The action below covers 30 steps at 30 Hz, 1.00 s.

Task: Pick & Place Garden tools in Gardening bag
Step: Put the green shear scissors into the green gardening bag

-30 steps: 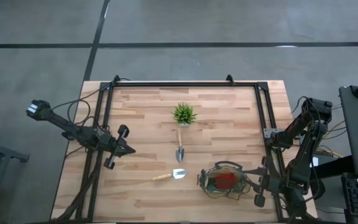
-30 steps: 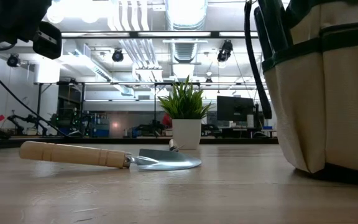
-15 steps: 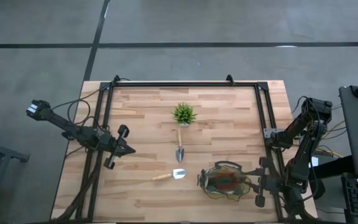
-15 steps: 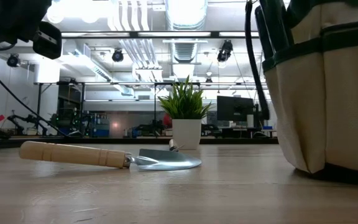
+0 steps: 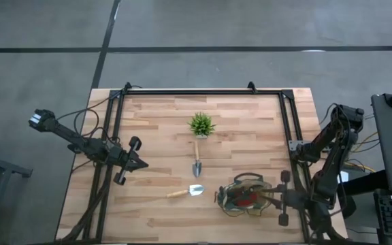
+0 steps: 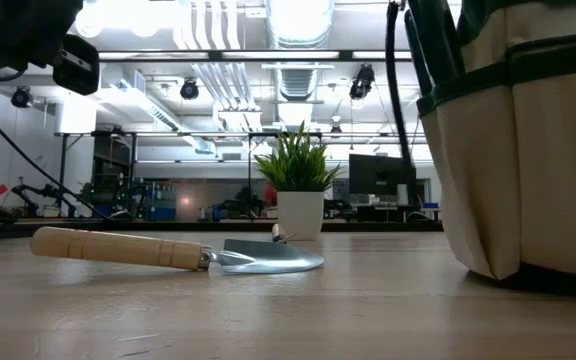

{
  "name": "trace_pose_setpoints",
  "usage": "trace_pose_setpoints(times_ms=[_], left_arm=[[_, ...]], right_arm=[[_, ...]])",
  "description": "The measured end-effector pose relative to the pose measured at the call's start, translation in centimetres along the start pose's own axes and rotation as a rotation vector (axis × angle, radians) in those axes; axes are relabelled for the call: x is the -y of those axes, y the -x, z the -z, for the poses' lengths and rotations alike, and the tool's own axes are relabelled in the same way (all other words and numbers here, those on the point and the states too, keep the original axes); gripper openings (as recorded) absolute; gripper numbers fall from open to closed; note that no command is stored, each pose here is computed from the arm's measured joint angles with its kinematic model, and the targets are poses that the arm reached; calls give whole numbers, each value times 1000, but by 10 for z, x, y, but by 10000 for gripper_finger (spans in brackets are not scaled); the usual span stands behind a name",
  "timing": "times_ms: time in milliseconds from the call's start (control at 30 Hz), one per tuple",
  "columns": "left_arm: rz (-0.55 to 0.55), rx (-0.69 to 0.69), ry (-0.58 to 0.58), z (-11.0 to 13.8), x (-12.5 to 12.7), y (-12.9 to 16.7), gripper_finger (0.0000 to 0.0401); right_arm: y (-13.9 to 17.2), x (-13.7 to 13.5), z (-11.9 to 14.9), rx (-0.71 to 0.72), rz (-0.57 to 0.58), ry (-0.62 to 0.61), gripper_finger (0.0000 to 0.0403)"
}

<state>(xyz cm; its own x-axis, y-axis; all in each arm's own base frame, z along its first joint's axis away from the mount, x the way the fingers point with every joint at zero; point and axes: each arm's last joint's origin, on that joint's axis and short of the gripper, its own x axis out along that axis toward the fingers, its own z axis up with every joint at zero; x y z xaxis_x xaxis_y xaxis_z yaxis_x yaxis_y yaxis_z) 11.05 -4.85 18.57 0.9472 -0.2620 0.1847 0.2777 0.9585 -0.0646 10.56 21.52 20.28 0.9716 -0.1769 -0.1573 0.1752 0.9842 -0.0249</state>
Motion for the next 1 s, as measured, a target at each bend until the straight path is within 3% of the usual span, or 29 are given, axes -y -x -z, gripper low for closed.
trace_pose_setpoints(times_ms=[300,600,867,1000], left_arm=[[0,0,0,0,0,0,12],[0,0,0,0,0,0,12],[0,0,0,0,0,0,12],[0,0,0,0,0,0,12]], right_arm=[[-44,30,-37,-261,-150,-202,98],[-73,42,-32,-544,-325,-295,138],[-96,30,-31,-852,-274,-155,157],[-107,21,-39,-969,-185,-41,154]])
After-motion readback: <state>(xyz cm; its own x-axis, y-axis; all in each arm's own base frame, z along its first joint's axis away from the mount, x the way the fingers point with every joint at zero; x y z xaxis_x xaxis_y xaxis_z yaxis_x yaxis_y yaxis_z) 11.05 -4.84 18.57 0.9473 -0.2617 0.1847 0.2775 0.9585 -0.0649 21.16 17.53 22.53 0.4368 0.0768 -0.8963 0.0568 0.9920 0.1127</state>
